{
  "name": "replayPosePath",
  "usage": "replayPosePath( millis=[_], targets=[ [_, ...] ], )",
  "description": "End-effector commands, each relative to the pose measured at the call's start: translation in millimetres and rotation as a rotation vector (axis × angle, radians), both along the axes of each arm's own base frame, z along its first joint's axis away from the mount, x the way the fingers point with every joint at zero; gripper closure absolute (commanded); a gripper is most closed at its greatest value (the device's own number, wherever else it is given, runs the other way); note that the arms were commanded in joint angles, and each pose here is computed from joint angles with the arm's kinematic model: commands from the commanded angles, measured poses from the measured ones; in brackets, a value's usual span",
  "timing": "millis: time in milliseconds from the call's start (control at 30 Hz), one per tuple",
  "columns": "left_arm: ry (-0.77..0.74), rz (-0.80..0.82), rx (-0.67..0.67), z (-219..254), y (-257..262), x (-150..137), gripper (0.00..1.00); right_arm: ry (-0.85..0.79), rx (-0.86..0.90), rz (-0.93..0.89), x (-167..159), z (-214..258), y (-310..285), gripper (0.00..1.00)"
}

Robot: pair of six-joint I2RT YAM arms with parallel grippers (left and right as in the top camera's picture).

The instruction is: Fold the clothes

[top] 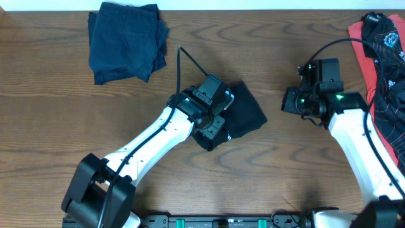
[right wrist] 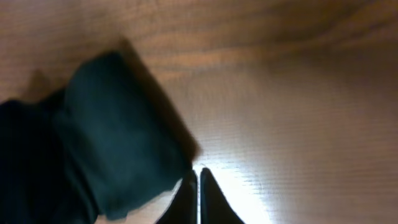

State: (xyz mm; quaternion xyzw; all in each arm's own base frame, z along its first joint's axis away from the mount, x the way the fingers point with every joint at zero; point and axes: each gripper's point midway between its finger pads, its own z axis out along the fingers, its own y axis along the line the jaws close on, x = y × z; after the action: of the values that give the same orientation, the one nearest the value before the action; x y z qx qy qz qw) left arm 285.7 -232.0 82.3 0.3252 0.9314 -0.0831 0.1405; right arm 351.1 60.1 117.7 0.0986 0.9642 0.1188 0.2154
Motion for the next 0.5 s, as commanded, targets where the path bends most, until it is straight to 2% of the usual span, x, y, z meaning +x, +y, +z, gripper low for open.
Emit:
replayPosePath(
  millis=[0,233,467],
  targets=[
    [-0.019,0.015,-0.023,14.6,3.1,-2.5,0.94,0.026,-0.012,0.011,11.5,-22.8,2.9,0.99],
    [-0.048,0.036,-0.084,40.0,2.1,-7.1,0.94,0.007,0.026,0.022,48.6,-68.5,19.0,0.99],
    [-0.021,0.039,-0.063,37.9,7.5,-14.2,0.94,-0.008,0.151,0.035,67.6,-91.8,45.2,0.99]
  ],
)
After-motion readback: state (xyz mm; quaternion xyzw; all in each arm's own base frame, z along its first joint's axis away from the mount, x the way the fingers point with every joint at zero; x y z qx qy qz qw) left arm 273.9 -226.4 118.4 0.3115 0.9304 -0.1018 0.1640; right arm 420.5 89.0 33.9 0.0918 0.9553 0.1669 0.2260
